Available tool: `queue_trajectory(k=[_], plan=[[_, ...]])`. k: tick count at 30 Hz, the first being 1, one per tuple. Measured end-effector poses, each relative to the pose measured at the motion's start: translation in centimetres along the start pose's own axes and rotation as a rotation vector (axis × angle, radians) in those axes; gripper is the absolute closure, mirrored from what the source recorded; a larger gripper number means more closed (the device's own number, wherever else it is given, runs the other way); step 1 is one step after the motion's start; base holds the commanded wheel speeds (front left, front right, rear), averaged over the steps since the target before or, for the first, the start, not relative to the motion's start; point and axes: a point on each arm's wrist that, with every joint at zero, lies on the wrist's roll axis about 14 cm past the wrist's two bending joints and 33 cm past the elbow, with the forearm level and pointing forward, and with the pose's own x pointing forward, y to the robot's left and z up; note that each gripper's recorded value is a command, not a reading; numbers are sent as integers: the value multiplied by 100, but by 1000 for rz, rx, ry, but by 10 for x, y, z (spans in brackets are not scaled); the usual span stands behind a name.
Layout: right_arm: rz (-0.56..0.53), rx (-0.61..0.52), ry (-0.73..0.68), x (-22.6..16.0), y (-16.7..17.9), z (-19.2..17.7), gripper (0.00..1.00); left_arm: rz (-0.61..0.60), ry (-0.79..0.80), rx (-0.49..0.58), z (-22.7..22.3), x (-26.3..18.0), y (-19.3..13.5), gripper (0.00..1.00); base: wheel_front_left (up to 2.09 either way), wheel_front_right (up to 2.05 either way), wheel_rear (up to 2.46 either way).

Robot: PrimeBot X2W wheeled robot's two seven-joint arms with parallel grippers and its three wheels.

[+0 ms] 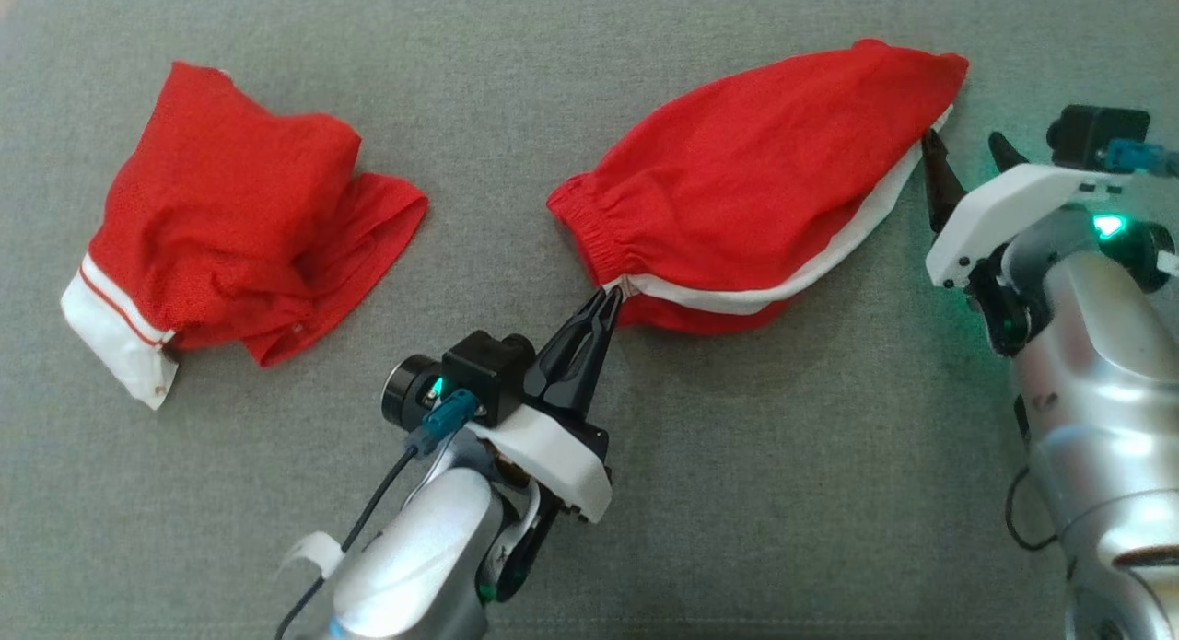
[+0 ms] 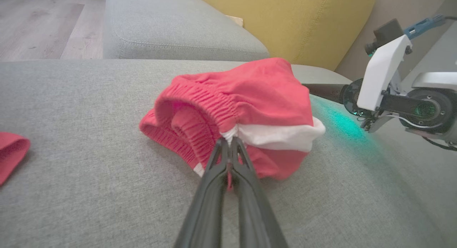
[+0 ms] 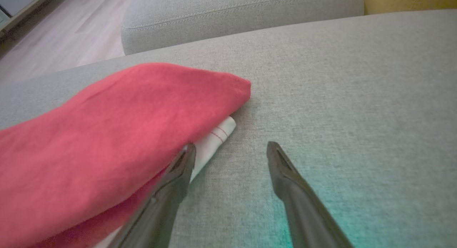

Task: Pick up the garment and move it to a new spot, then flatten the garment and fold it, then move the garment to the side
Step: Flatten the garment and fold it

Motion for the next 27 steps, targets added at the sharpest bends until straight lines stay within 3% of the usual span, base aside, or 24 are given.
queue_trajectory(k=[18, 19, 20, 27], plan=[[19, -31, 29, 25, 5, -2, 0, 12, 13, 2, -5, 8, 11, 100, 0, 0, 0], [23, -39, 33, 26, 6, -2, 36, 13, 14, 2, -5, 8, 11, 100, 0, 0, 0], [26, -48, 32, 27, 8, 0, 100, 14, 14, 2, -5, 8, 11, 100, 0, 0, 0], [19, -57, 42, 20, 4, -2, 100, 9, 4, 9, -1, 8, 9, 100, 0, 0, 0]])
